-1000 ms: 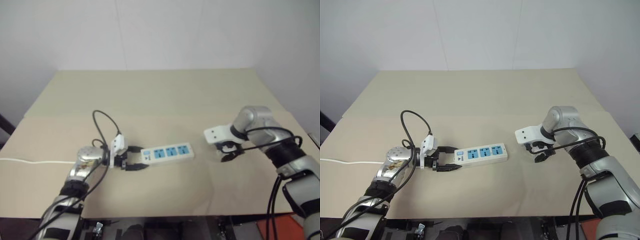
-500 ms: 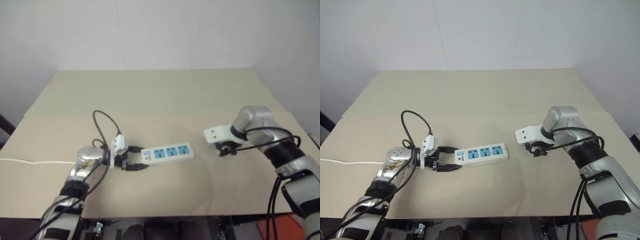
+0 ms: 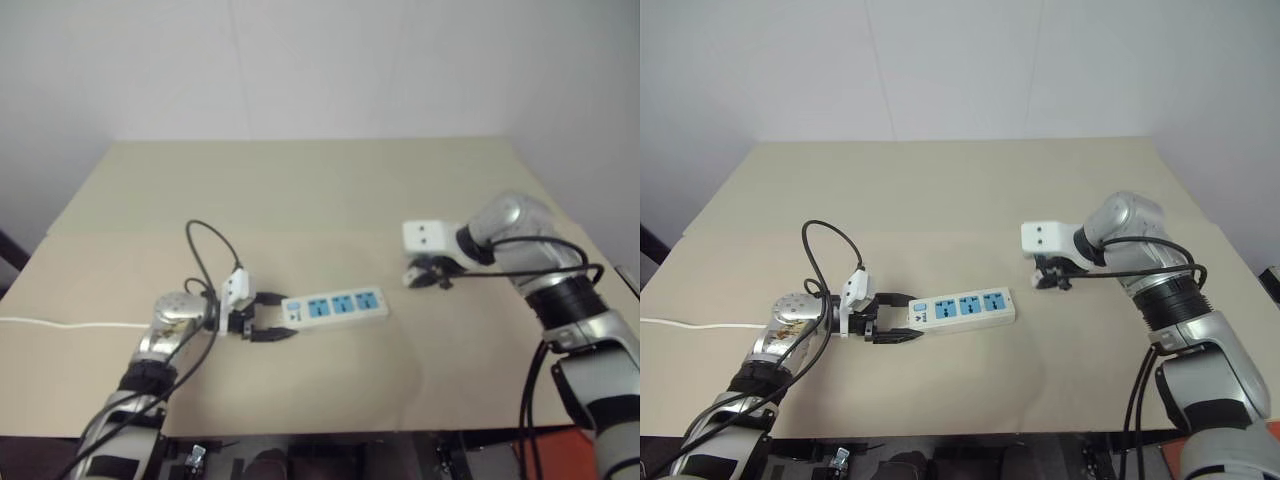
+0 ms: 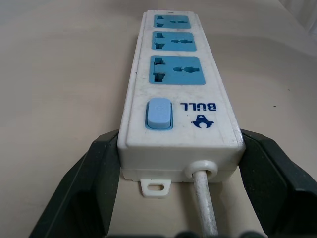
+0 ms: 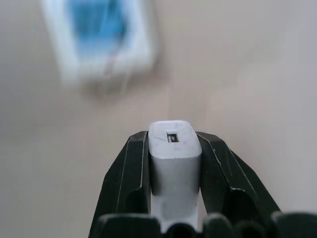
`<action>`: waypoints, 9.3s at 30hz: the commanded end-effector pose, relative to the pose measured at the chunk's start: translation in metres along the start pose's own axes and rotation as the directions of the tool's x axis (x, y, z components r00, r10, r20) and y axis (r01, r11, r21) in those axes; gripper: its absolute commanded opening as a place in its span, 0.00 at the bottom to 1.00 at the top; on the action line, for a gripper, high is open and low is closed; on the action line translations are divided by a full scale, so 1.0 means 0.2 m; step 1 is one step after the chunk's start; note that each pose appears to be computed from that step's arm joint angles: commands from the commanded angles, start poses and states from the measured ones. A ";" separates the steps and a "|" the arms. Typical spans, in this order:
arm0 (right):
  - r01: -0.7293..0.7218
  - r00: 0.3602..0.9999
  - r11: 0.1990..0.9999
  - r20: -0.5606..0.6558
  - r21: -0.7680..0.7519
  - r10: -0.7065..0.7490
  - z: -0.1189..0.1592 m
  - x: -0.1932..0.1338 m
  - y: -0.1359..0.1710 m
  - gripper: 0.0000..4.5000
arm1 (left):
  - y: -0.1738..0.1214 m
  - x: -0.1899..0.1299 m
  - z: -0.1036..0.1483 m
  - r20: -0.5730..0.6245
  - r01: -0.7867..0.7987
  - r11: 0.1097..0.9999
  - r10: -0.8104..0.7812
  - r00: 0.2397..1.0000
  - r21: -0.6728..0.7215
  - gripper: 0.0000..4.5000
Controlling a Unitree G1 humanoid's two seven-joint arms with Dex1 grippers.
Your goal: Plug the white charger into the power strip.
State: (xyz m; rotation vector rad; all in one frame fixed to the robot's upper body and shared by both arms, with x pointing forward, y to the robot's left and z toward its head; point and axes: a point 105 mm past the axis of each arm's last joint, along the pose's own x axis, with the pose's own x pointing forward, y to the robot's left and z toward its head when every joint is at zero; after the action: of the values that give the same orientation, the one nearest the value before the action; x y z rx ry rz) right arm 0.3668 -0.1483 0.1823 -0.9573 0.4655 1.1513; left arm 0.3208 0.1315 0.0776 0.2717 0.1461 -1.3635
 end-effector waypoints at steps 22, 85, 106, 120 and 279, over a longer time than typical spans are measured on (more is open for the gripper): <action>-0.234 0.502 0.953 0.863 0.191 -0.050 0.39 0.18 0.28 0.25 | -0.02 0.00 -0.01 -0.035 0.087 0.995 -0.085 0.996 0.048 0.72; -0.206 0.556 0.967 0.831 0.149 -0.009 0.32 0.47 0.29 0.25 | 0.02 0.01 0.01 -0.026 0.078 0.995 -0.077 0.997 0.059 0.72; -0.263 0.677 0.952 0.733 0.155 0.067 0.17 0.63 0.37 0.25 | 0.02 -0.01 0.02 -0.026 0.120 0.992 -0.119 0.993 0.044 0.72; -0.327 0.747 0.914 0.658 0.240 0.095 0.09 0.69 0.40 0.25 | 0.02 -0.02 0.02 -0.025 0.124 0.991 -0.123 0.992 0.045 0.72; 0.041 0.885 0.998 0.462 0.047 -0.058 -0.20 -0.12 0.33 1.00 | -0.09 -0.58 0.20 0.008 -0.057 0.996 0.057 0.998 0.066 0.99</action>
State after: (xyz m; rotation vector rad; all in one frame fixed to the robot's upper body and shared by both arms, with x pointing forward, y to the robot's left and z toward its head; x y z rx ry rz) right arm 0.3068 -0.1838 0.1402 -0.6121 0.1016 1.2804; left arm 0.2801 0.2186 0.1303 0.2852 0.1273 -1.3429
